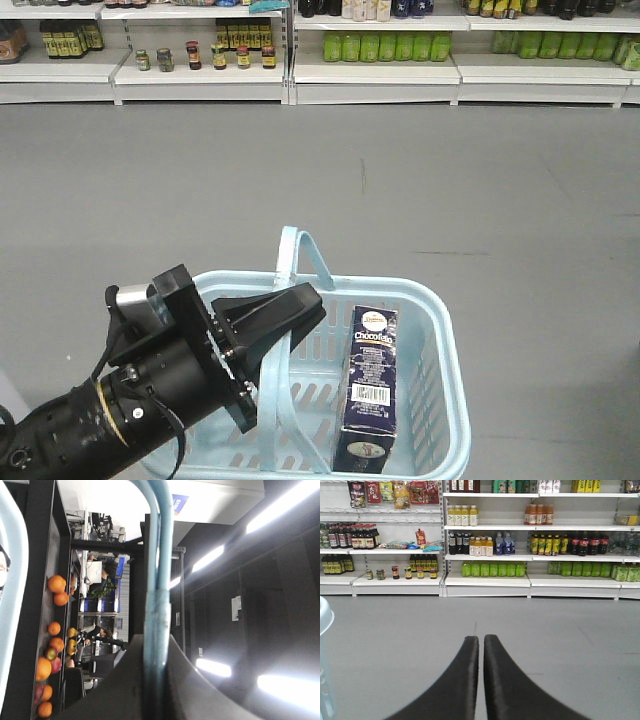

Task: Left arm holds basket, right arm returns cookies
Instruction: 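Drive toward the drink shelves holding the basket in the left gripper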

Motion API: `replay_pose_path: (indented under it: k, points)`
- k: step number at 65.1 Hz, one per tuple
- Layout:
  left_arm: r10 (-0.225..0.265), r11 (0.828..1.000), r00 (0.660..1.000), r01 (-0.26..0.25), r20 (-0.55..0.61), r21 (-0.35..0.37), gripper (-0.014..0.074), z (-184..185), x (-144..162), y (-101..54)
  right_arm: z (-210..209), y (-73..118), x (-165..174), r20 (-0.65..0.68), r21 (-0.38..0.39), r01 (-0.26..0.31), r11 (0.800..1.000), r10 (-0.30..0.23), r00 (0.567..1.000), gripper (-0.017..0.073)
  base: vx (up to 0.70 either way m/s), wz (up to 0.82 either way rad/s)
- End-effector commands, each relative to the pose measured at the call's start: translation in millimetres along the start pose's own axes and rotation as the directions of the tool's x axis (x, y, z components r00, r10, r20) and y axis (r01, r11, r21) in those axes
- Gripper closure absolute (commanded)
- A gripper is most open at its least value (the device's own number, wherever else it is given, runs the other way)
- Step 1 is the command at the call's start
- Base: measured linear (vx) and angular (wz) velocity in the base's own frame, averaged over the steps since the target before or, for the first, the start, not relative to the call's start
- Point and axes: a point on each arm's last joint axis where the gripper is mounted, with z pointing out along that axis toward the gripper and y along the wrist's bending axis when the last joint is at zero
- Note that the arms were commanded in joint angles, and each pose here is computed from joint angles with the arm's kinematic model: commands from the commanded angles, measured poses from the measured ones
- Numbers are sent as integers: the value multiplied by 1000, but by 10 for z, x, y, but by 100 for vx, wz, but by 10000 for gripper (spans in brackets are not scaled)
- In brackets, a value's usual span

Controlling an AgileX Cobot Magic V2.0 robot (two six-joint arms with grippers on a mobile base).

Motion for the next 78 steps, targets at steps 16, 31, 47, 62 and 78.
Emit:
replay_pose_path:
  k: [16,31,47,62,78]
  points:
    - [19,946,996,10,-86,323,596,-22,104,-393,-1,4,-8,61,-3,12,1000,-12,998,565,61,1]
    - [19,946,996,10,-86,323,596,-22,104,-393,-1,4,-8,61,-3,12,1000,-12,998,565,61,-1]
    - [19,946,996,10,-86,323,596,-22,104,-393,-1,4,-8,61,-3,12,1000,-12,998,565,60,-1]
    - [19,946,996,10,-85,323,596,-22,101,-393,-1,4,-8,61,-3,12,1000,-12,998,565,59,0]
    - [19,946,996,10,-85,323,596,-22,101,-393,-1,4,-8,61,-3,12,1000,-12,998,565,57,2]
